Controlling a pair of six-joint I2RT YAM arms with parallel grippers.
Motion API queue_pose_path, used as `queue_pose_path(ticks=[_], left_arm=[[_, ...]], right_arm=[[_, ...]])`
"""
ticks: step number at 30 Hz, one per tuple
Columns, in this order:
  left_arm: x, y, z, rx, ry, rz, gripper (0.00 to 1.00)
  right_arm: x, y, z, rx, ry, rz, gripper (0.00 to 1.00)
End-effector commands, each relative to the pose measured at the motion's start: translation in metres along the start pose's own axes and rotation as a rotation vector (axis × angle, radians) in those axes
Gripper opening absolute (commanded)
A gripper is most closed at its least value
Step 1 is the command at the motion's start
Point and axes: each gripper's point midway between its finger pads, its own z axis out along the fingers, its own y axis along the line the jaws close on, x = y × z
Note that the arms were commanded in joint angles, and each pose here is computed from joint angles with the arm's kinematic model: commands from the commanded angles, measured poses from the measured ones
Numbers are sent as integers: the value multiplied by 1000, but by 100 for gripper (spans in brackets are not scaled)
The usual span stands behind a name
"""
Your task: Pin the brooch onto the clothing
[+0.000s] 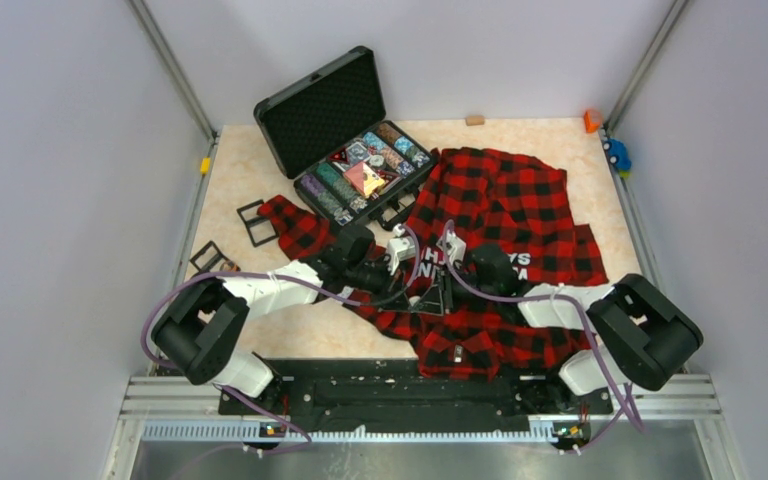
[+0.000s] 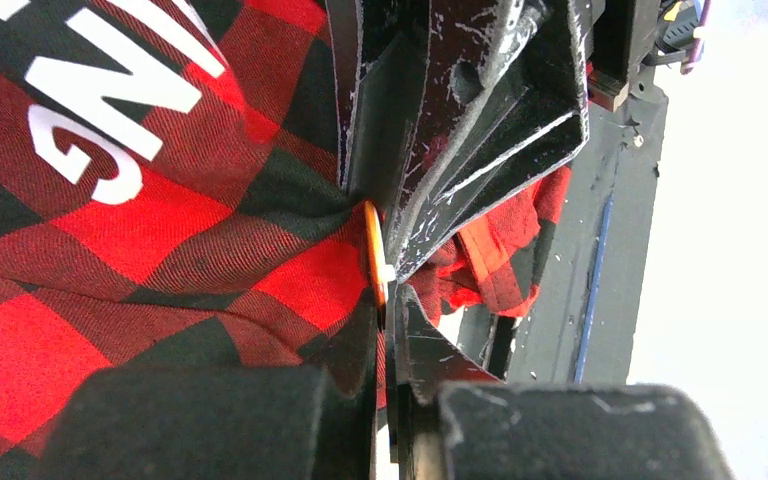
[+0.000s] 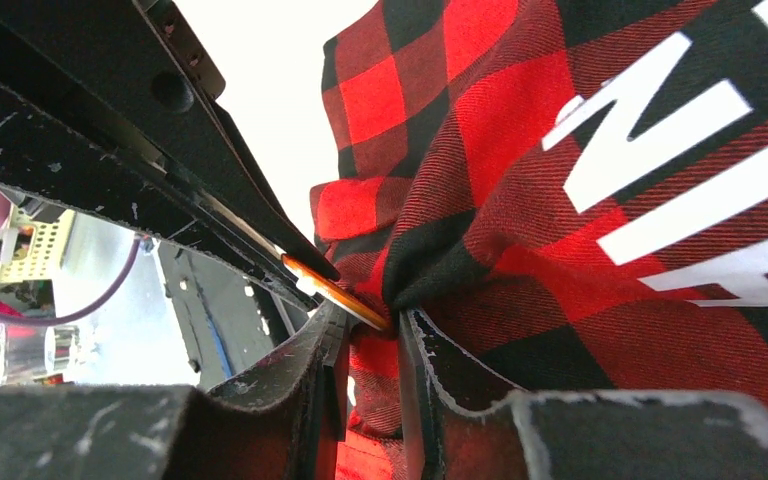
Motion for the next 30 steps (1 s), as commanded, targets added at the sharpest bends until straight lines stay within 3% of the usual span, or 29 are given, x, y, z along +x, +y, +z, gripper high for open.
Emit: queue_pose_path(ticks=[1, 4, 10, 14, 20, 23, 30], left_arm=[[-9, -36, -2, 153, -24, 39, 0], [-9, -26, 0, 89, -24, 3, 0], [-5, 6, 7, -68, -8, -110, 1], [-9, 12, 5, -120, -40, -139, 28], [-25, 15, -15, -213, -120, -112, 61], [-34, 20, -31, -302, -176, -101, 68], [-52, 33, -78, -524, -354, -123, 75]], right_arm=[[-44, -33, -7, 149, -174, 21, 23], [-45, -25, -10, 108, -187, 1, 27], [-48, 9, -26, -20, -210, -98, 54], [-48, 12, -45, 34, -231, -132, 64], [-53, 2, -81, 219, -301, -161, 67], [-60, -9, -103, 342, -367, -151, 69], [-73, -21, -145, 524, -496, -128, 72]])
